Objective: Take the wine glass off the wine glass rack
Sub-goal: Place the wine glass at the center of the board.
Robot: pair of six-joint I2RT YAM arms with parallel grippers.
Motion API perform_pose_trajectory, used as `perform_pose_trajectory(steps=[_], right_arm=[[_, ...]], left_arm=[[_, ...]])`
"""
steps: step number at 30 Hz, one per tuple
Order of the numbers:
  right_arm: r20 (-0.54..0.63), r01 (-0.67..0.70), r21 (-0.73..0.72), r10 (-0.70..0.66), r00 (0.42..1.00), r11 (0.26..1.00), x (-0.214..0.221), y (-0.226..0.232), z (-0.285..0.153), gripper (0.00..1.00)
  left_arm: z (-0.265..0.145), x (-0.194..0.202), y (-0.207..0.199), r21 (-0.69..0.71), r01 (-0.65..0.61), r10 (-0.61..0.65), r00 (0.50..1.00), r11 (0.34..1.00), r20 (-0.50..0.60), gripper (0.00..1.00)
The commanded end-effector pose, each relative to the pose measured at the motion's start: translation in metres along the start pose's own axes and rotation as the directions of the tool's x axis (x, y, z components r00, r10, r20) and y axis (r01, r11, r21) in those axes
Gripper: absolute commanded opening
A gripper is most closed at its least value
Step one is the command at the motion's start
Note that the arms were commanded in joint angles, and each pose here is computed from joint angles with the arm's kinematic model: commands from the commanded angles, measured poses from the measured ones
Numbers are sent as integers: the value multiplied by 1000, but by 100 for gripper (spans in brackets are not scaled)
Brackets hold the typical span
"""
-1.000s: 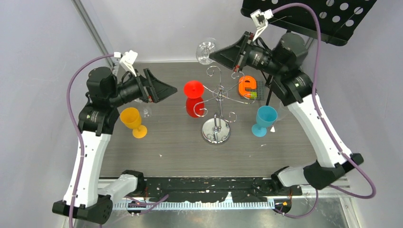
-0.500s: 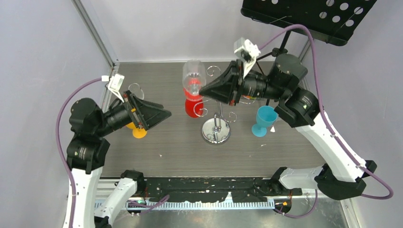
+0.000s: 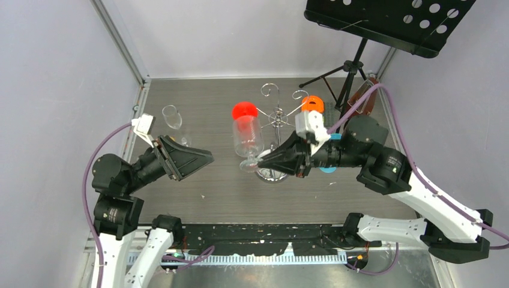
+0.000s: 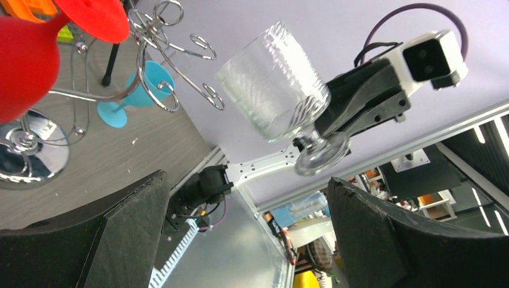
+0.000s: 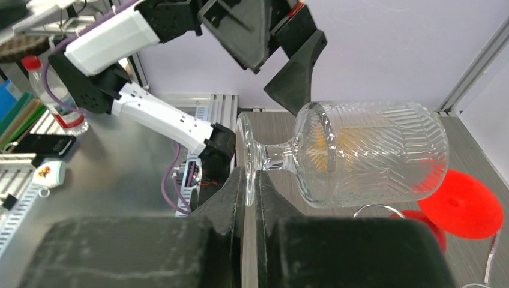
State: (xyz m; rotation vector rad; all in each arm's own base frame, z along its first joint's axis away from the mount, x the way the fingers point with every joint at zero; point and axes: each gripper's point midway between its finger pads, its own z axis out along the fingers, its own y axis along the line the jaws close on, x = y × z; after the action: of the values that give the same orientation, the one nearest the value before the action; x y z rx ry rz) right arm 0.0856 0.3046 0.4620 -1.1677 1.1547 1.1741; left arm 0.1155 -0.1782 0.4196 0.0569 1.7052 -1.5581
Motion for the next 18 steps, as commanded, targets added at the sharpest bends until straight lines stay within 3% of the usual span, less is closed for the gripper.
perform_pose_trajectory(steps=[1,7,18], right_arm=[[115,221,55,-226,967,974,-19,-1,1,6],[115,340,76,-347,931,937,-4,4,9,6],[68,441,159,-455,888,883,14,-9,30,6]], left_arm=[[-5,3,-18,83,28,-29,1000,996,5,100],[-8,19,-4,71,79,-77,997,994,-29,99],[-5,42,26,43,156,-151,984,987,-93,99]])
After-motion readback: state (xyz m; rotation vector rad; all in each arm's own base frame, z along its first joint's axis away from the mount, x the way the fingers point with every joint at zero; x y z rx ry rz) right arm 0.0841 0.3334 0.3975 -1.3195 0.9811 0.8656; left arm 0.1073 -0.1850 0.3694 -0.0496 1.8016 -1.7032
